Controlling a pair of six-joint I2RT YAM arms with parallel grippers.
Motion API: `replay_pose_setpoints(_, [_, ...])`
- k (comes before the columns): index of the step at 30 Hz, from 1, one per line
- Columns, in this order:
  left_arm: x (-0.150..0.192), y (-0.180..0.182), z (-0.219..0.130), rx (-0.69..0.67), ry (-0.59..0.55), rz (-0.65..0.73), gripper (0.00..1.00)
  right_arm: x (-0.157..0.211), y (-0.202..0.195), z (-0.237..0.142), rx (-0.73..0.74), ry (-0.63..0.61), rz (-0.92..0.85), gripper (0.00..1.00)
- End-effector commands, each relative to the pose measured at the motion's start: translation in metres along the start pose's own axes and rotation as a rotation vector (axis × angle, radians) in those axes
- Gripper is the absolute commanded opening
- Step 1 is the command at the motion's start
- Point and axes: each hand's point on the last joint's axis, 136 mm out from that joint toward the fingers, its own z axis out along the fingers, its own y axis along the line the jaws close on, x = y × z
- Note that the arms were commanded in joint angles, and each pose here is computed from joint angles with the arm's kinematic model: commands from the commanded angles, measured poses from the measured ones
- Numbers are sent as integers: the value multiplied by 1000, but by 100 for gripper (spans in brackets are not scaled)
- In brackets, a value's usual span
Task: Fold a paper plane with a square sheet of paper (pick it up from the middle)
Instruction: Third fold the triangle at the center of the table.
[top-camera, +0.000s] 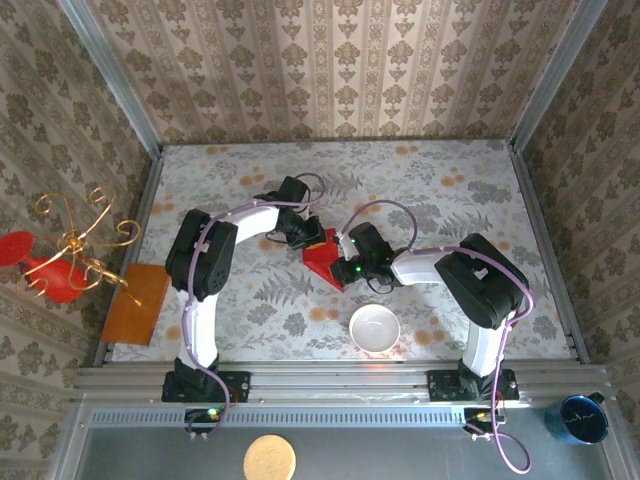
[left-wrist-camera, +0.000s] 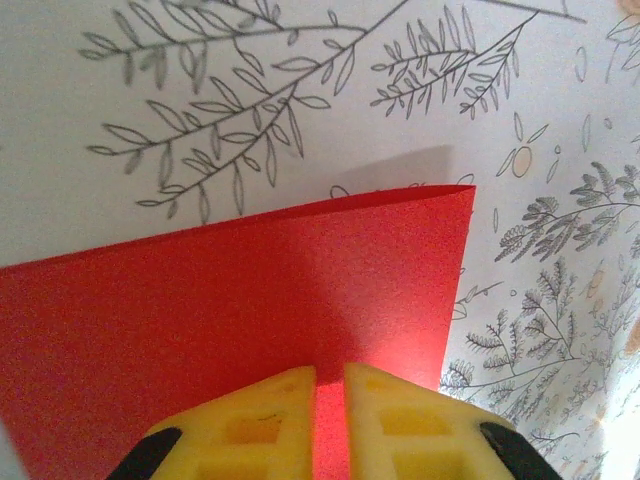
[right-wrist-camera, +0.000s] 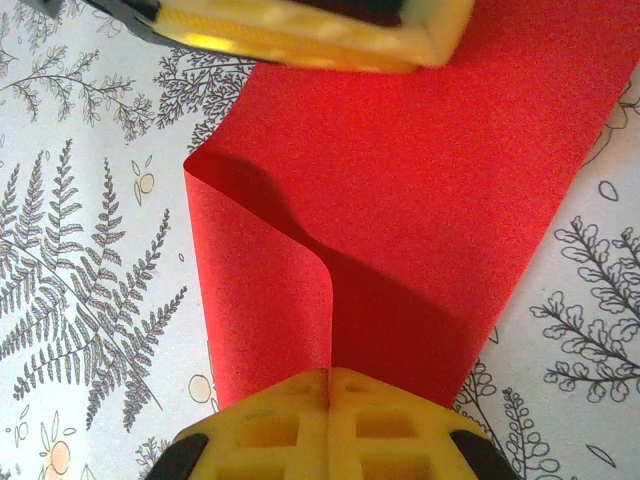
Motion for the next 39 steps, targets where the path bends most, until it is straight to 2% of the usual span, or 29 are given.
replay_pose_setpoints(1, [-12, 6, -17, -11, -71, -10, 16, 10, -11, 5, 42, 38, 38, 0])
replay_pose_setpoints(17, [13, 43, 16, -136, 62, -29, 10, -5, -5, -3, 34, 24, 79, 0])
replay_pose_setpoints(39, [29, 71, 24, -286, 128, -22, 8, -14, -2, -13, 24, -40, 60, 0])
